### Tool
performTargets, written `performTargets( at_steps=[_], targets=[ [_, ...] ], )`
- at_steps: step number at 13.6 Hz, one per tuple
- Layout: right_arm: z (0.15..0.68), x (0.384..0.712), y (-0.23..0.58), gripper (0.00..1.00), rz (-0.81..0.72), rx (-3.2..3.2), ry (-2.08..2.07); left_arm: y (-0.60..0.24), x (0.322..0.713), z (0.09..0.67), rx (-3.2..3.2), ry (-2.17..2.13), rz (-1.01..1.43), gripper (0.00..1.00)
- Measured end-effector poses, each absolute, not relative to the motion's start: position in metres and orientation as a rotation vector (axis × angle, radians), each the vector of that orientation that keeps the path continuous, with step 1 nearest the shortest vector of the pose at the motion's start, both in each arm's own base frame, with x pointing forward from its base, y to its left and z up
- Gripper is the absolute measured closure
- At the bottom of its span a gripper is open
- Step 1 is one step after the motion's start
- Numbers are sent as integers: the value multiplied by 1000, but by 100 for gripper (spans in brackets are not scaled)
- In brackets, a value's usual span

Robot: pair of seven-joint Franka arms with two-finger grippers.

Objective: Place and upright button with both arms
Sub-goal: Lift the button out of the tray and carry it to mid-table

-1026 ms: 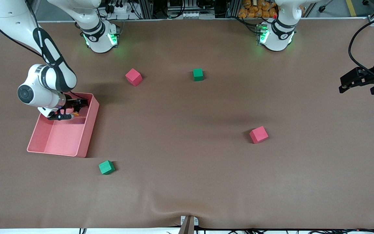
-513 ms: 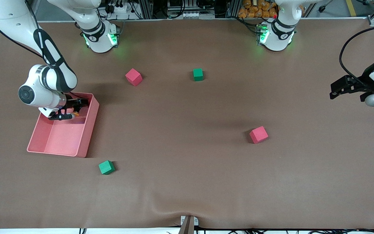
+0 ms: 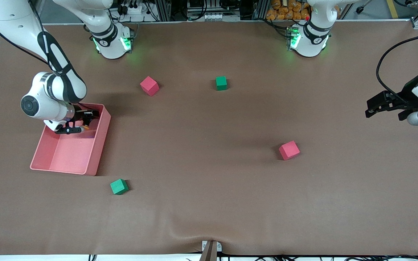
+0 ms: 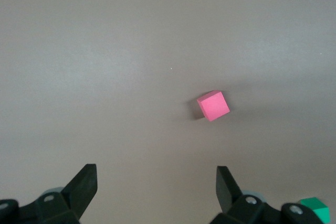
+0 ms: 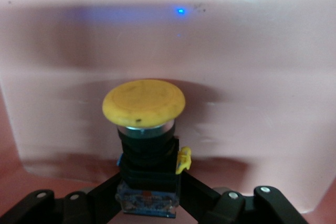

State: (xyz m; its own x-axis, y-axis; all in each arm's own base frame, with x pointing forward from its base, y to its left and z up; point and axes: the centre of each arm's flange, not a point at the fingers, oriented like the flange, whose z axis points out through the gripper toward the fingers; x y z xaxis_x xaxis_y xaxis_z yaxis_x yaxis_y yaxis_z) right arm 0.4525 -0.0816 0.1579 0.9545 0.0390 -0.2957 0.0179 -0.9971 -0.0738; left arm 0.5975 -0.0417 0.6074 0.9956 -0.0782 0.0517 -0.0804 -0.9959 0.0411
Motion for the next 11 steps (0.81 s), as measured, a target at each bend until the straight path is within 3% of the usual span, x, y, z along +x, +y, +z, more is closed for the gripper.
performTargets(
  at_steps=[11],
  targets=[
    [219,513,-92,59,294,-3065,-136,-44,601,600,3093,-127,65,0]
  ],
)
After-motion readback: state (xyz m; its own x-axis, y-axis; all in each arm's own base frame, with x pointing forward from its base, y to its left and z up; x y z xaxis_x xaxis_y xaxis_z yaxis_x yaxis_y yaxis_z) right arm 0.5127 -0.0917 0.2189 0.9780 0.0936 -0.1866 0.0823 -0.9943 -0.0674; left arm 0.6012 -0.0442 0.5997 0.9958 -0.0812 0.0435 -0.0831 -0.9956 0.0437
